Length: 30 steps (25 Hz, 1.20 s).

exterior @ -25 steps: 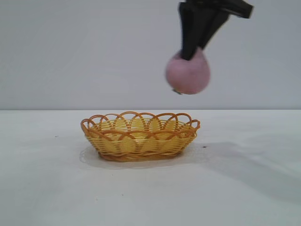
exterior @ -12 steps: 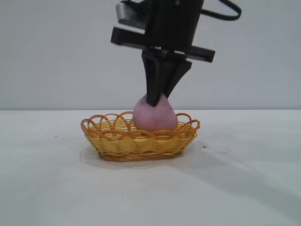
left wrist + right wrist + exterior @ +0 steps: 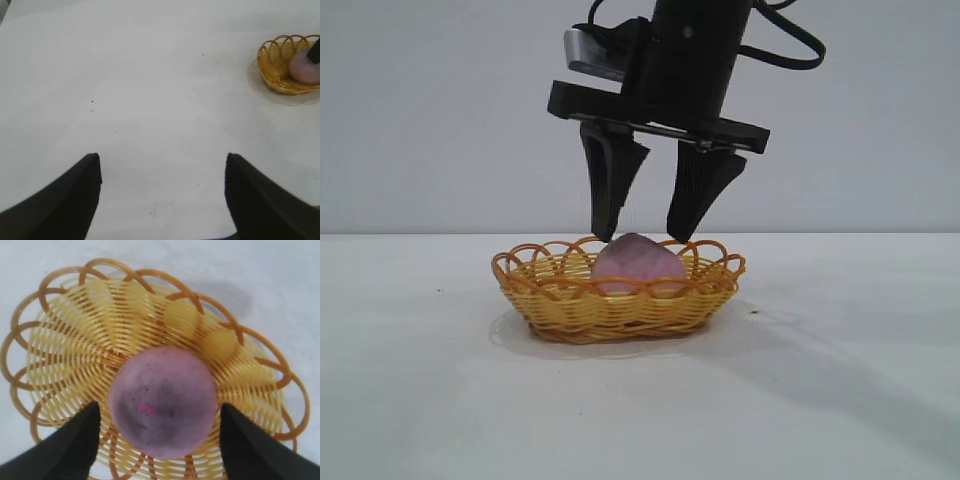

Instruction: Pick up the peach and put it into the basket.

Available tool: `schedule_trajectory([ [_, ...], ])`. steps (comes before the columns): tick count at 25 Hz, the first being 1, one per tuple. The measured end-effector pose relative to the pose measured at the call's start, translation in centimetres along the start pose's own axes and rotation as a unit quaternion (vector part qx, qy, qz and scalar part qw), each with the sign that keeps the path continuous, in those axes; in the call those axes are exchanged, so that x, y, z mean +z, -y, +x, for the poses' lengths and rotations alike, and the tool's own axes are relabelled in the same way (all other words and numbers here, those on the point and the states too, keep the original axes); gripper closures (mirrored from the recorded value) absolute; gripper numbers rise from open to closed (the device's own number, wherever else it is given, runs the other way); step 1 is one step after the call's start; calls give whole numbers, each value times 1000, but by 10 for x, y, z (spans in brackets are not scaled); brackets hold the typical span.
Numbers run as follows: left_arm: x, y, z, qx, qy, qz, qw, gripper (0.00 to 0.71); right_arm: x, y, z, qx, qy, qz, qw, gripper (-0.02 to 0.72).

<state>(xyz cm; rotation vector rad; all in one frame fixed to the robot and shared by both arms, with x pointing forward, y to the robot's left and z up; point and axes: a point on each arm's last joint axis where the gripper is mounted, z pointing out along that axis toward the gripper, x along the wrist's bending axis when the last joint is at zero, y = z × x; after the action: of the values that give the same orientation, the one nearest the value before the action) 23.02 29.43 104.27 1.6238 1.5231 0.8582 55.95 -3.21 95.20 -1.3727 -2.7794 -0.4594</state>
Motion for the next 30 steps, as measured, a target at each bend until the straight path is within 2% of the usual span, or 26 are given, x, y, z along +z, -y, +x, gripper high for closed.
schedule_trajectory([
  [2, 0, 0, 0, 0, 0, 0, 1000, 197, -8, -1, -3, -4, 8, -9, 1000, 269],
  [3, 0, 0, 0, 0, 0, 0, 1000, 197, -13, -2, -9, 0, 12, -15, 1000, 229],
  [9, 0, 0, 0, 0, 0, 0, 1000, 197, -37, 2, -62, 57, 36, -23, 997, 244],
  [14, 0, 0, 0, 0, 0, 0, 1000, 197, -50, 15, -124, 122, 66, -23, 990, 244],
  [19, 0, 0, 0, 0, 0, 0, 1000, 197, -60, 30, -169, 164, 94, -22, 982, 244],
  [25, 0, 0, 0, 0, 0, 0, 1000, 197, -72, 50, -207, 214, 108, -18, 971, 244],
  [30, 0, 0, 0, 0, 0, 0, 1000, 197, -98, 64, -221, 247, 109, -23, 963, 244],
])
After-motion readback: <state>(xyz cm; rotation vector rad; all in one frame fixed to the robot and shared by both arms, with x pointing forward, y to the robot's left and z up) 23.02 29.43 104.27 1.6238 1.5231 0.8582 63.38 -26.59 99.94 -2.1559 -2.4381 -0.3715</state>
